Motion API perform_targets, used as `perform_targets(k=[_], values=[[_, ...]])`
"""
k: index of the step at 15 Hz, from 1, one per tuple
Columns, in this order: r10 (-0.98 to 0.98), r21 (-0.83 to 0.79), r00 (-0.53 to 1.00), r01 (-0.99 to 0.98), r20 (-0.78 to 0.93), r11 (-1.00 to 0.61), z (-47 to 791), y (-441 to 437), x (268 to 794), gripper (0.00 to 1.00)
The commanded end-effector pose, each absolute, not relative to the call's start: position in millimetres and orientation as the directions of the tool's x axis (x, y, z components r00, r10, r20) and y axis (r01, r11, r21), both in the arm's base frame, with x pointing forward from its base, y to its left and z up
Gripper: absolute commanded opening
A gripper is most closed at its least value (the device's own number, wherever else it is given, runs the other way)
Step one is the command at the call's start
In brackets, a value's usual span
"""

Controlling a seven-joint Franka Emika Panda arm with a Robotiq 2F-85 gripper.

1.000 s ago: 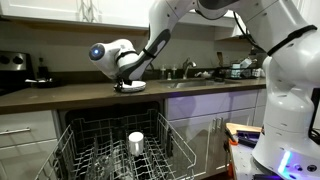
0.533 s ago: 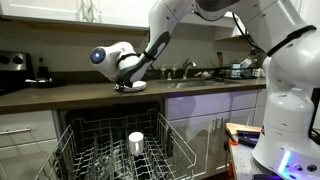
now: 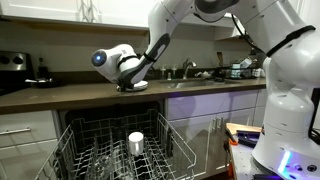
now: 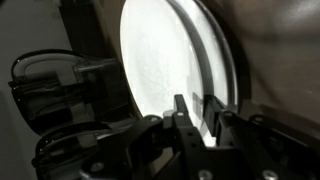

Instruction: Put a plate from the counter in the dishwasher

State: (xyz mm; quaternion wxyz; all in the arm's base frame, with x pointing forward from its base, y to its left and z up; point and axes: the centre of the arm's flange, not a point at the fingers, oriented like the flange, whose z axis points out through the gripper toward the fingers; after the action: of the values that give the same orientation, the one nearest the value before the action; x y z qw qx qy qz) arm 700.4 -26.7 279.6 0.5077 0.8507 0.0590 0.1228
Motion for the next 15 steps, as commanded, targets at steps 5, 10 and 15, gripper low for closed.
perform_targets(k=[5, 10, 15], values=[[0.226, 0.891, 0.961, -0.040, 0.158, -0.453, 275, -34, 699, 0.11], [0.232, 0.892, 0.960, -0.039, 0.159, -0.451, 276, -31, 700, 0.06], [0.250, 0.899, 0.956, -0.030, 0.154, -0.437, 283, -19, 701, 0.06]])
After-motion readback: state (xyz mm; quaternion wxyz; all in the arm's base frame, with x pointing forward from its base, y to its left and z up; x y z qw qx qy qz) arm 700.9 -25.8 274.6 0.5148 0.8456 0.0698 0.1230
